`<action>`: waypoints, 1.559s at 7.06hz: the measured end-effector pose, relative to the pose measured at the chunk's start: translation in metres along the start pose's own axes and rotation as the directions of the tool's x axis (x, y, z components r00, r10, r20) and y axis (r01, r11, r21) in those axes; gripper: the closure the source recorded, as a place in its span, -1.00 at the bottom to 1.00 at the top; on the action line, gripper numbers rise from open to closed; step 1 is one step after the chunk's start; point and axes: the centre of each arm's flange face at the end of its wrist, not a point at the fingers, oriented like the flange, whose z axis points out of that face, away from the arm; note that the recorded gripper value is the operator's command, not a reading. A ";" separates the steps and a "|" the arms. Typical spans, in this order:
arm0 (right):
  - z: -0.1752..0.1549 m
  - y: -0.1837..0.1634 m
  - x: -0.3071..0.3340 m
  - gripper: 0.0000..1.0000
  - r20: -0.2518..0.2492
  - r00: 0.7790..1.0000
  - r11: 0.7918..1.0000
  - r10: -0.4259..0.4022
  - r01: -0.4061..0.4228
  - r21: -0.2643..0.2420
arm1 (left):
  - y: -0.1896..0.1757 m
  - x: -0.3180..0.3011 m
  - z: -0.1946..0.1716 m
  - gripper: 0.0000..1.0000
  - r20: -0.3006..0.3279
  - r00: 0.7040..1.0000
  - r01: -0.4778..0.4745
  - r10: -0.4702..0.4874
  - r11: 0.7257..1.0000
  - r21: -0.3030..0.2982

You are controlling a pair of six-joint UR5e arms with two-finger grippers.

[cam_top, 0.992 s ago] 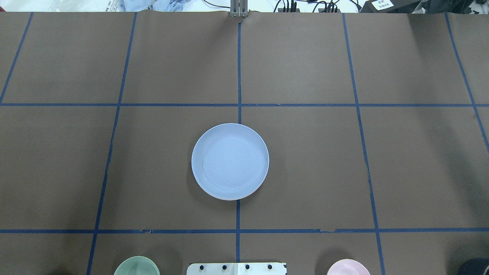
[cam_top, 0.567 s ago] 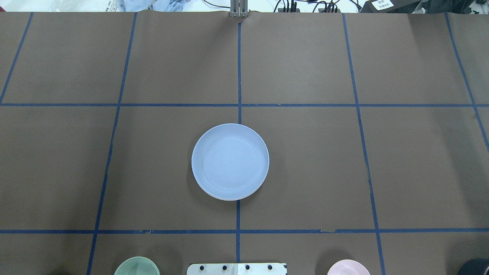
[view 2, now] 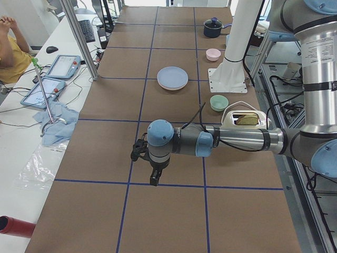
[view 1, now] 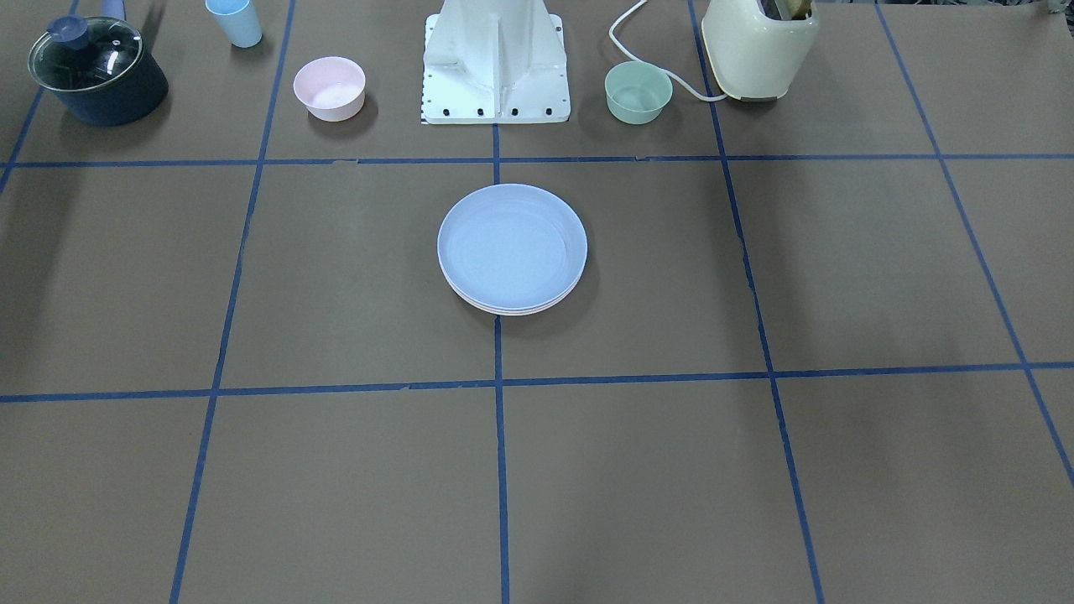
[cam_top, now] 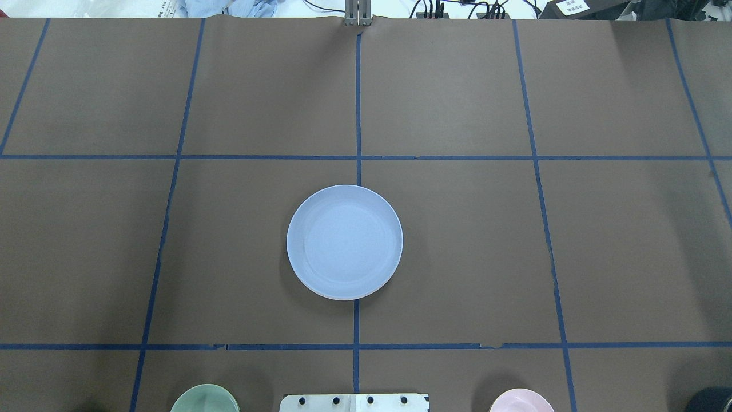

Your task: Stack three plates with pink and blue

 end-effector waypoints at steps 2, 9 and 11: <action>0.000 0.000 0.000 -1.00 0.000 1.000 1.000 0.000 0.000 0.000 | 0.001 0.000 0.000 -1.00 0.002 1.000 0.000 0.000 1.000 0.000; -0.002 -0.001 -0.002 -1.00 0.002 1.000 1.000 -0.004 0.004 0.005 | 0.001 -0.001 0.001 -1.00 0.001 1.000 0.001 -0.001 1.000 -0.003; -0.003 -0.001 -0.003 -1.00 0.002 1.000 1.000 -0.007 0.007 0.008 | 0.001 -0.002 0.002 -1.00 0.002 1.000 0.001 -0.001 1.000 -0.003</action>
